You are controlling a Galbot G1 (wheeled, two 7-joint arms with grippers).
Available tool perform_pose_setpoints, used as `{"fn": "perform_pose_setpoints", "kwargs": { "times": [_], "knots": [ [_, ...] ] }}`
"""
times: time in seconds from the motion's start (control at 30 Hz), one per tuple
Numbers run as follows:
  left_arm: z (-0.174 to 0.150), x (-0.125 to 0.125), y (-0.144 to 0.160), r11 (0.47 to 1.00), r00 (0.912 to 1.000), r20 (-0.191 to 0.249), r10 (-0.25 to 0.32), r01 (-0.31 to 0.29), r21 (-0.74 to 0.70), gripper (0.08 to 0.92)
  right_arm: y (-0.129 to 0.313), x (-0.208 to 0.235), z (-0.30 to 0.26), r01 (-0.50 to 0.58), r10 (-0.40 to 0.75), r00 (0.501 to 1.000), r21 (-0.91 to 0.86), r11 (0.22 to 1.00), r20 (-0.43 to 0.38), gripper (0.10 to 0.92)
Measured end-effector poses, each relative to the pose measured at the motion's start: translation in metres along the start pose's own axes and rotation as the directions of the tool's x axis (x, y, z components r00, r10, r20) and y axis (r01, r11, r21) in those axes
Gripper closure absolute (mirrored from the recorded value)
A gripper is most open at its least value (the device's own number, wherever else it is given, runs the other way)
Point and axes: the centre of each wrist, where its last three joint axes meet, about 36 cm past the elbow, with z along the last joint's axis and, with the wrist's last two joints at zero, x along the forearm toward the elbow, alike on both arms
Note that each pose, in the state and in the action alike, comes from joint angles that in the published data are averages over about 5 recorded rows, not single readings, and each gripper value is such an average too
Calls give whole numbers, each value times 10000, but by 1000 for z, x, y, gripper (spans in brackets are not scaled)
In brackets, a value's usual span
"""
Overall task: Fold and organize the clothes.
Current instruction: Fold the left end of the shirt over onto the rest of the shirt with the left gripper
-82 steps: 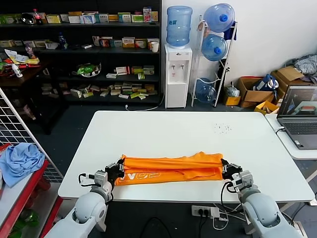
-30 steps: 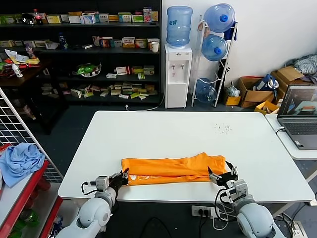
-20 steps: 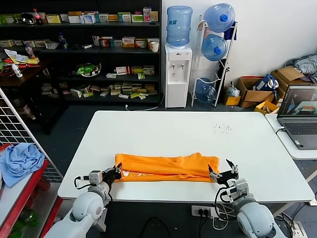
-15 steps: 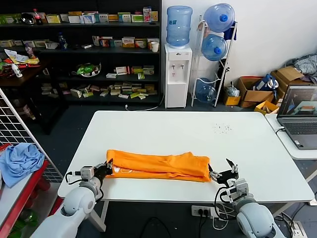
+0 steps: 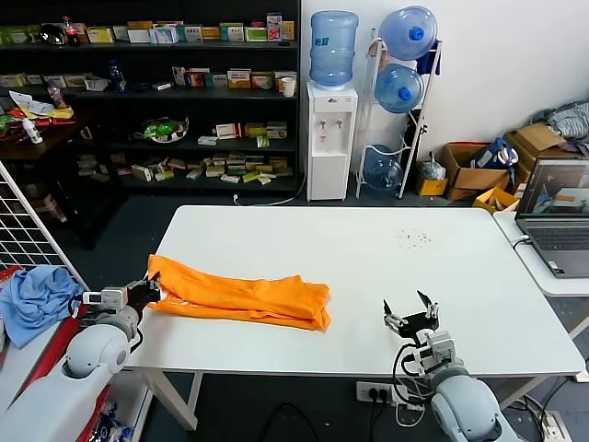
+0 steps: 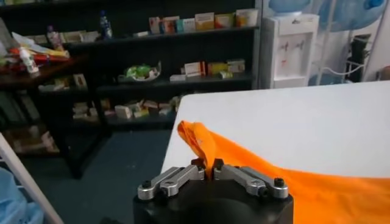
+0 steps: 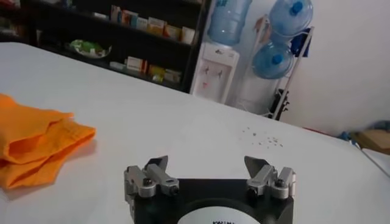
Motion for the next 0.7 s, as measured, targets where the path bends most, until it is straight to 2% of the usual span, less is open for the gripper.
{"fn": "perform_pose_setpoints", "kwargs": {
  "times": [0.13, 0.27, 0.47, 0.7],
  "knots": [
    [-7, 10, -30, 9978, 9981, 122, 606, -609, 276, 868, 2, -3, 4, -149, 149, 9999, 25, 9999, -1, 200],
    [-11, 20, -67, 9890, 9912, 160, 1316, -1324, 662, 868, 1, -6, 7, -290, 290, 9996, 44, 9996, -13, 200],
    [-9, 29, -119, 9682, 9744, 74, 2249, -2243, 1103, 868, 2, -10, 12, -438, 439, 9990, 34, 9990, -48, 200],
    [-6, 33, -171, 9403, 9519, -31, 3065, -3022, 1563, 868, 4, -15, 17, -509, 509, 9986, -4, 9987, -148, 200]
  ]
}}
